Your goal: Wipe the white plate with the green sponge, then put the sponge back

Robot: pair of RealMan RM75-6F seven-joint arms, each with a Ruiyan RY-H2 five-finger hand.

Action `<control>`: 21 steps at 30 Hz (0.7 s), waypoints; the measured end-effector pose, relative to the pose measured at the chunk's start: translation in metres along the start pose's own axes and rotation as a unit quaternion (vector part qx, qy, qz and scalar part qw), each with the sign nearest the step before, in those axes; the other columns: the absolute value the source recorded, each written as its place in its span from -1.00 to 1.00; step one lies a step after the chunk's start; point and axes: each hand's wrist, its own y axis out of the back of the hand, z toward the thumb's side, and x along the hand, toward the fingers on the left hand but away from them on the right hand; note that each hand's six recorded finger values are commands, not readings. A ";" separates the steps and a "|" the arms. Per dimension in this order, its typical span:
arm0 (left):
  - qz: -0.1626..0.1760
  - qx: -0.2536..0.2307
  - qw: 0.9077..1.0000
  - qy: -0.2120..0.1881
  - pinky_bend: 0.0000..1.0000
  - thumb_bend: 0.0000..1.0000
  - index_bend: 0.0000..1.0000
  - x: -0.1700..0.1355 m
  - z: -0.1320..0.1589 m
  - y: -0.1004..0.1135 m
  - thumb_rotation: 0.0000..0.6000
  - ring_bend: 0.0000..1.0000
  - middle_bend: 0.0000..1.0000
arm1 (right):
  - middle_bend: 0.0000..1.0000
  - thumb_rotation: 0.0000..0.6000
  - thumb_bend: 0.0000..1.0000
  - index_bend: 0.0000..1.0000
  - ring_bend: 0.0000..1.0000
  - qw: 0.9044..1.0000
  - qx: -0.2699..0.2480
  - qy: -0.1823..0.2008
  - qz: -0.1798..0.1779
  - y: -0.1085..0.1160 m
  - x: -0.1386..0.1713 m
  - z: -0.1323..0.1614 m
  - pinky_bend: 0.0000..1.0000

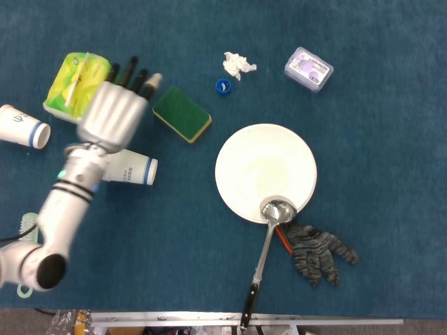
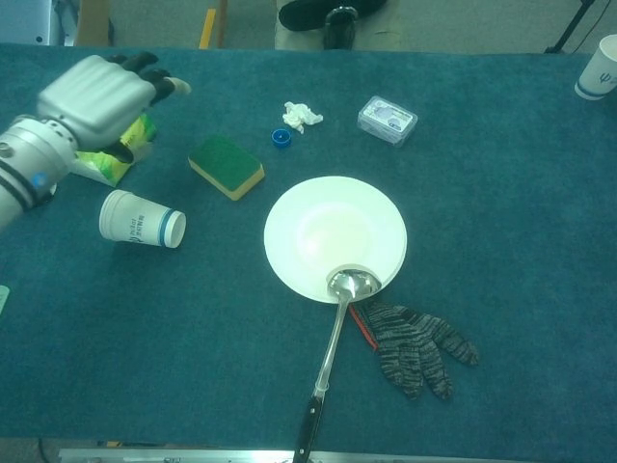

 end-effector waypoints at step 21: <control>0.027 -0.203 0.968 0.144 -0.64 -0.34 -0.66 -0.130 -0.108 -0.017 1.00 -0.89 -0.62 | -0.41 1.00 -0.48 -0.40 -0.60 0.999 0.006 -0.030 -0.017 -0.001 0.016 -0.005 -0.36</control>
